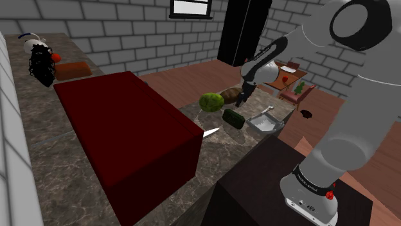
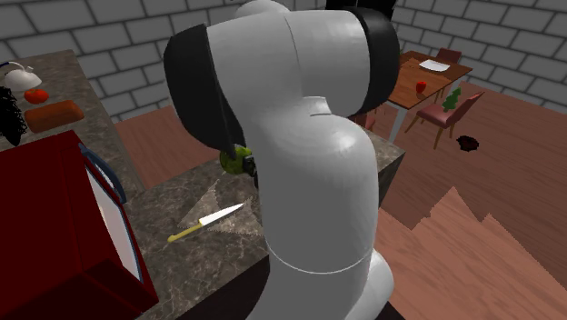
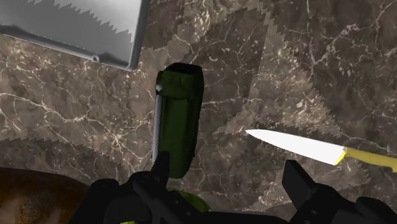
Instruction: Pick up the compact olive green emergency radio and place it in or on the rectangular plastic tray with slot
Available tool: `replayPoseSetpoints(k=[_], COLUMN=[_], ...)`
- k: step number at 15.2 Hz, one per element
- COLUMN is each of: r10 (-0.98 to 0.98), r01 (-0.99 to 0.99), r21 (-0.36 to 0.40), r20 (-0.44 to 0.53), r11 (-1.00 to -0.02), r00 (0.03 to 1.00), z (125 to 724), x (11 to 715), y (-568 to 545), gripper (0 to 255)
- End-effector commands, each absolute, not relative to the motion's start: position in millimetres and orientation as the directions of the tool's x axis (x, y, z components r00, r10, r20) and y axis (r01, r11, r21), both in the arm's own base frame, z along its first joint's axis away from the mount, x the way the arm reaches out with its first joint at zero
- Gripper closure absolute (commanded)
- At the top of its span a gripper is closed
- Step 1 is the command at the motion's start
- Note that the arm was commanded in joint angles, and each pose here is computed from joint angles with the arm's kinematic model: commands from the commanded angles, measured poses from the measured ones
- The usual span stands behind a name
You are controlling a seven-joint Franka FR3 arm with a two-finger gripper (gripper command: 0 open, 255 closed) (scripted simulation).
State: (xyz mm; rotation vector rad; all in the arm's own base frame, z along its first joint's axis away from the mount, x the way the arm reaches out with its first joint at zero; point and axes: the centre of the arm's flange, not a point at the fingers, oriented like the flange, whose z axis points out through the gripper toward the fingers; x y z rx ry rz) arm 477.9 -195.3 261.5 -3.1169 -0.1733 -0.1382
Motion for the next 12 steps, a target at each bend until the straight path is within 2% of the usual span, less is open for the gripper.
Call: replayPoseSetpoints(k=[1, 8, 12], r10=[0.116, 0.138, 0.141], r01=[0.118, 0.14, 0.142], r21=[-0.012, -0.013, -0.013], r20=[0.087, 0.079, 0.078], r11=[-0.993, -0.99, -0.99], r00=[0.989, 0.987, 0.987], z=[238, 161, 136], x=[488, 524, 529], y=[-206, -244, -248], gripper=[0, 0, 0])
